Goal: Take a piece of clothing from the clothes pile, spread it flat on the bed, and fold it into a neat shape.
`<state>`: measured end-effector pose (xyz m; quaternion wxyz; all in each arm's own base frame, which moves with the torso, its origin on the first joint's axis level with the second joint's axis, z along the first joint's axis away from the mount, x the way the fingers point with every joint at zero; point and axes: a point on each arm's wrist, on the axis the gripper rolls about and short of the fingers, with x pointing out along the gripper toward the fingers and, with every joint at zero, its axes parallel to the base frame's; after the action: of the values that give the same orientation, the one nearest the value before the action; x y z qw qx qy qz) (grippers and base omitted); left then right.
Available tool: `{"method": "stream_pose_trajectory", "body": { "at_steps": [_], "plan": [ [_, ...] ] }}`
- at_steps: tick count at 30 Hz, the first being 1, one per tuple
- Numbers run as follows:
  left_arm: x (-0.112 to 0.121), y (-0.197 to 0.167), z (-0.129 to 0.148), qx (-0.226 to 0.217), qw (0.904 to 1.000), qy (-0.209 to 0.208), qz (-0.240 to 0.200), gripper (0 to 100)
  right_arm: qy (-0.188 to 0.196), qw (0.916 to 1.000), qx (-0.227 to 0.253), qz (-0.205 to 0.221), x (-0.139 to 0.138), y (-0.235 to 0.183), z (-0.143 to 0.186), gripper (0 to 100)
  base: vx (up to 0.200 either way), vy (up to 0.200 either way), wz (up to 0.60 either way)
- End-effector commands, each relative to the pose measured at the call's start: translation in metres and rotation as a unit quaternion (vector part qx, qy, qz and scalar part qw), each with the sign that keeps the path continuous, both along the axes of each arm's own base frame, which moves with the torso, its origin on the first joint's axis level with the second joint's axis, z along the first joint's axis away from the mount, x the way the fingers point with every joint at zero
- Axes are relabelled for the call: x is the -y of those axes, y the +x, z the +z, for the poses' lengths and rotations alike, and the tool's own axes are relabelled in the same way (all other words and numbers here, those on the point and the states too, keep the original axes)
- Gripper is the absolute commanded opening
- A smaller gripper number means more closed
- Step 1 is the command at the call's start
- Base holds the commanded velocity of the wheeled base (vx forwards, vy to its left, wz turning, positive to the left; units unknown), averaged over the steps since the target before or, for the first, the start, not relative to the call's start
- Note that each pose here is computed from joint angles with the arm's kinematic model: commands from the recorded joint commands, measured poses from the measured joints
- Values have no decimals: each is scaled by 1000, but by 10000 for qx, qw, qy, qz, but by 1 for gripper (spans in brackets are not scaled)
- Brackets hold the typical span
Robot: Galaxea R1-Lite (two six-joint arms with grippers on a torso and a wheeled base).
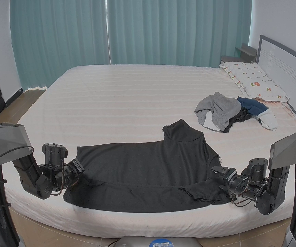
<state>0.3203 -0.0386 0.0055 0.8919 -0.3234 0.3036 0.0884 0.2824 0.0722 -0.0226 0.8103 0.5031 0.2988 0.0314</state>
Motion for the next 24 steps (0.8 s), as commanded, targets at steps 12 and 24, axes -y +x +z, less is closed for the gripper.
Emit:
{"method": "stream_pose_trajectory", "body": {
  "at_steps": [12, 24],
  "plan": [
    [-6, 3, -2, -30, 9997, 141, 205, 0, 16, 10000, 58, 5, 0, 0, 1, 100, 0, 0, 0],
    [-27, 3, -14, -497, 9950, 653, 564, 0, 11, 10000, 68, 8, 0, 1, 1, 100, 0, 0, 0]
  ]
}}
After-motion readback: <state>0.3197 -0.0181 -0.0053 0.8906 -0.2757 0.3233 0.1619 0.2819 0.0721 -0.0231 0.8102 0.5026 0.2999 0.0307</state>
